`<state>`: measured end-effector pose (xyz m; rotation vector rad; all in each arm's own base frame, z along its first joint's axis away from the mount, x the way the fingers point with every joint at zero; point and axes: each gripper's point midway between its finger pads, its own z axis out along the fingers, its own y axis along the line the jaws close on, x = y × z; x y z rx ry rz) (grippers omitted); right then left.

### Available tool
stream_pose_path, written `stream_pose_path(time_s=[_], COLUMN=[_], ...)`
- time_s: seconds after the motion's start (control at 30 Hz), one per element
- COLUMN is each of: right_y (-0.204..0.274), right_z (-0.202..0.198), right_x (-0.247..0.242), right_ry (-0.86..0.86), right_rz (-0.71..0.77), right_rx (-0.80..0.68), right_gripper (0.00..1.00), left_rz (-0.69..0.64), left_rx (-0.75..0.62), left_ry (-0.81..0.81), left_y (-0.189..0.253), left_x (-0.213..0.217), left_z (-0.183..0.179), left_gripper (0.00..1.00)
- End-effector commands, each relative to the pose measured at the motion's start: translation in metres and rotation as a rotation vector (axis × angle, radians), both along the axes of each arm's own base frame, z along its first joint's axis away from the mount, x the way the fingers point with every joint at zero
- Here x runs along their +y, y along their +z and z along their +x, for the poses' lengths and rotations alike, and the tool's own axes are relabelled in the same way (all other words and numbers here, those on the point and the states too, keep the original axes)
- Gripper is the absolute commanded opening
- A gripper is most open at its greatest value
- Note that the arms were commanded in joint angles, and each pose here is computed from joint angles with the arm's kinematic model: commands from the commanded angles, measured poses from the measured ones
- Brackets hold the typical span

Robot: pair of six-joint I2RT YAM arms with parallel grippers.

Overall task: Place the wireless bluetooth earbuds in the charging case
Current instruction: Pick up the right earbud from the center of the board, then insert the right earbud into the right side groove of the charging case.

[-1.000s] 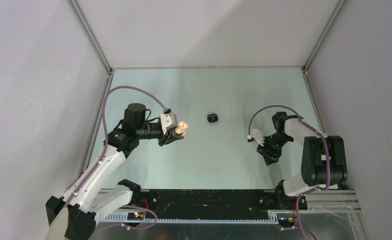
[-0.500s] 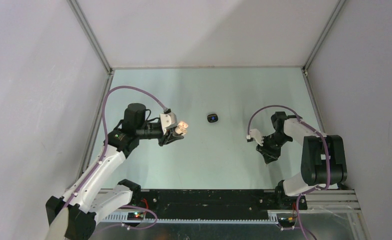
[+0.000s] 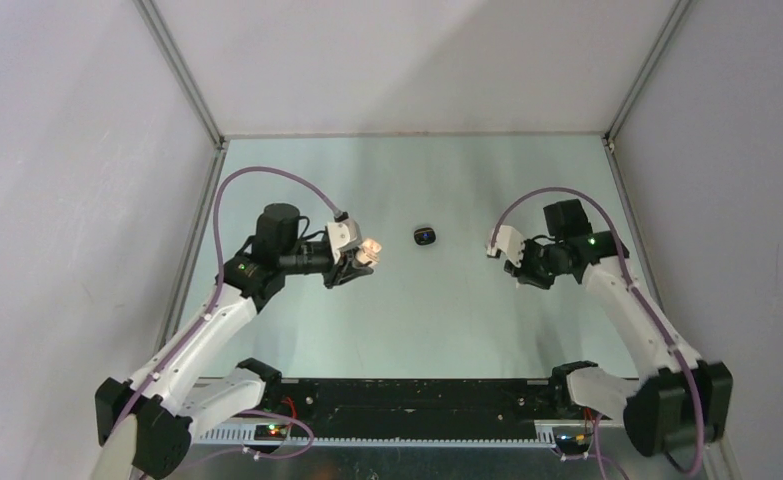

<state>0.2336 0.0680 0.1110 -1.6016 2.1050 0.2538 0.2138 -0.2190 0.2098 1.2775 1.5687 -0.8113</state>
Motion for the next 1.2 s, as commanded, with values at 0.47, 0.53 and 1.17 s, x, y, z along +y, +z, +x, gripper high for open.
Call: stream_pose_path(time_s=[0.47,0.53,1.17], right_y=[0.266,0.278,0.331], right_z=[0.049,0.048,0.012], right_x=[0.168,0.183,0.237], right_ry=[-0.083,-0.109,-0.113], right_rz=[0.393,0.419,0.621], right_rx=[-0.841,-0.867,-0.65], right_gripper=[0.08,0.08,0.06], left_rz=[-0.064,-0.097,-0.56], left_rx=[-0.006,0.002,0.026], left_ry=[0.142,0.178,0.026], left_y=[0.064,0.071,0.111], left_x=[-0.018,-0.02,-0.037], left_z=[0.04,0.046,0.021], left_gripper=[0.02,0.02,0.08])
